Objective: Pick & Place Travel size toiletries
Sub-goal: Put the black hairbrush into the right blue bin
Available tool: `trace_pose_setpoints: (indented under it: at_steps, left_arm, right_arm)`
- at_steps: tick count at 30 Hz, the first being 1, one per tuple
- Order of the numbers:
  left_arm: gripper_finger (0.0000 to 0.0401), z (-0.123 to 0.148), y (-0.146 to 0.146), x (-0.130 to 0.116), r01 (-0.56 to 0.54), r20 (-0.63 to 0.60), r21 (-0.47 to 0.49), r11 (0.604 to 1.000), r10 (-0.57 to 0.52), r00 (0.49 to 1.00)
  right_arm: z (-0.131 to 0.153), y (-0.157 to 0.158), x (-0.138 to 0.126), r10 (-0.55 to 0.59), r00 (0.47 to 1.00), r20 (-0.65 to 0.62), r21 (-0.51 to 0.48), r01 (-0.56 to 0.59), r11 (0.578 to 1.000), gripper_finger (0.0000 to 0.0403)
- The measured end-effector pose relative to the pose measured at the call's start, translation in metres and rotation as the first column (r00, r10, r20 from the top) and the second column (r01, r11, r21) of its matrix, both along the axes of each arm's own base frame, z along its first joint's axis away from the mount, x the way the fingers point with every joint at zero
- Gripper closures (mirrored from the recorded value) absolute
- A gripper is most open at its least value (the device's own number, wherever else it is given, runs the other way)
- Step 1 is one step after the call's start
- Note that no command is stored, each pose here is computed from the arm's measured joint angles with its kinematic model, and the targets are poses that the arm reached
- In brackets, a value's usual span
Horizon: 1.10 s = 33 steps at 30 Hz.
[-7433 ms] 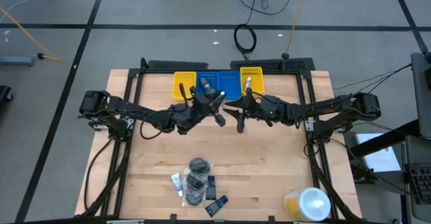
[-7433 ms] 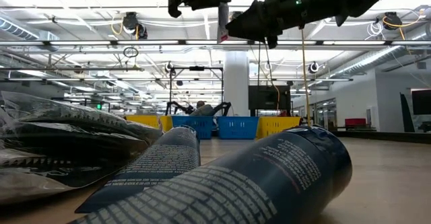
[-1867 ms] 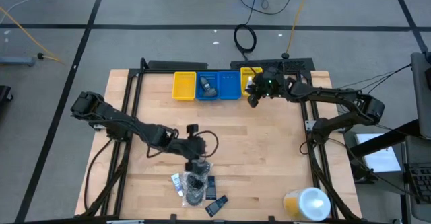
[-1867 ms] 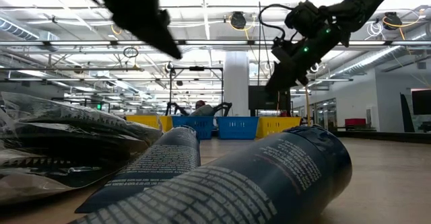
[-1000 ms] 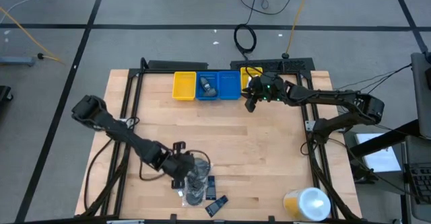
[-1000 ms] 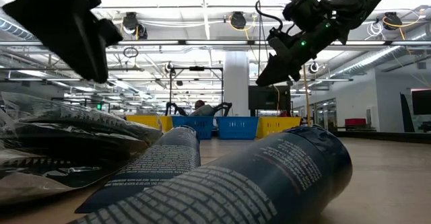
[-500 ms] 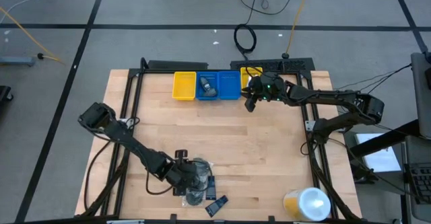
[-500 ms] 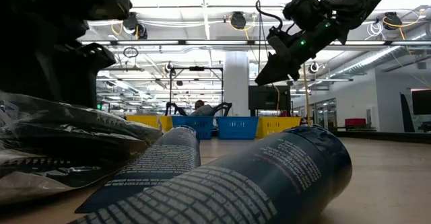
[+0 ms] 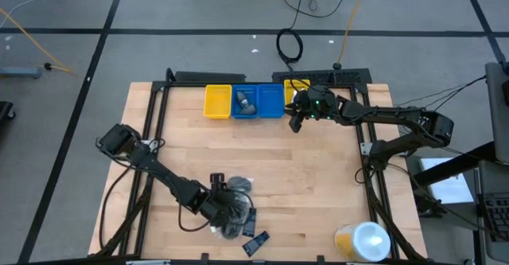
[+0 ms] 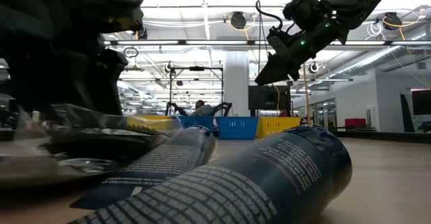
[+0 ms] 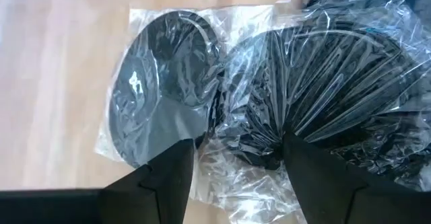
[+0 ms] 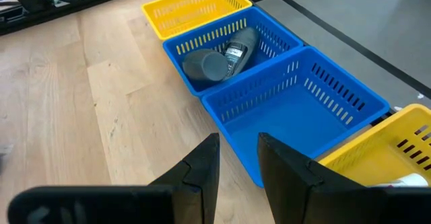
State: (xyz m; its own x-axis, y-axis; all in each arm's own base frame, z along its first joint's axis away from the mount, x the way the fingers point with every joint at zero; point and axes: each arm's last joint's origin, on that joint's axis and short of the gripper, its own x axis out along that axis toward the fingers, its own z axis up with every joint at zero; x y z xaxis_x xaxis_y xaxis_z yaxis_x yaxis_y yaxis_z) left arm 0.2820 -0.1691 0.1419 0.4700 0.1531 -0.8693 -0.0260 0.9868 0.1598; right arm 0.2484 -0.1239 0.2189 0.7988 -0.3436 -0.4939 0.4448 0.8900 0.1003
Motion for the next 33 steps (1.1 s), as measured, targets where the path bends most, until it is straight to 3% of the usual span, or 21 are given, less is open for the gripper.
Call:
trace_pose_setpoints:
  at_steps: [16,26,33]
  left_arm:
    - [0.0171,0.013,0.015,0.016,-0.035,-0.006,0.017,0.999,0.035,0.999]
    - [0.0171,0.019,0.026,0.013,-0.061,-0.09,0.123,0.991,0.072,0.993]
    - [0.0171,0.015,0.038,0.022,-0.05,-0.131,0.061,0.997,0.058,0.99]
  right_arm:
    - [0.0,0.0,0.0,0.0,1.0,-0.002,0.001,0.0,1.0,0.0309]
    - [0.0,0.0,0.0,0.0,1.0,-0.002,0.001,0.0,1.0,0.0309]
    - [-0.001,0.0,0.0,0.0,1.0,-0.006,0.003,0.0,1.0,0.0308]
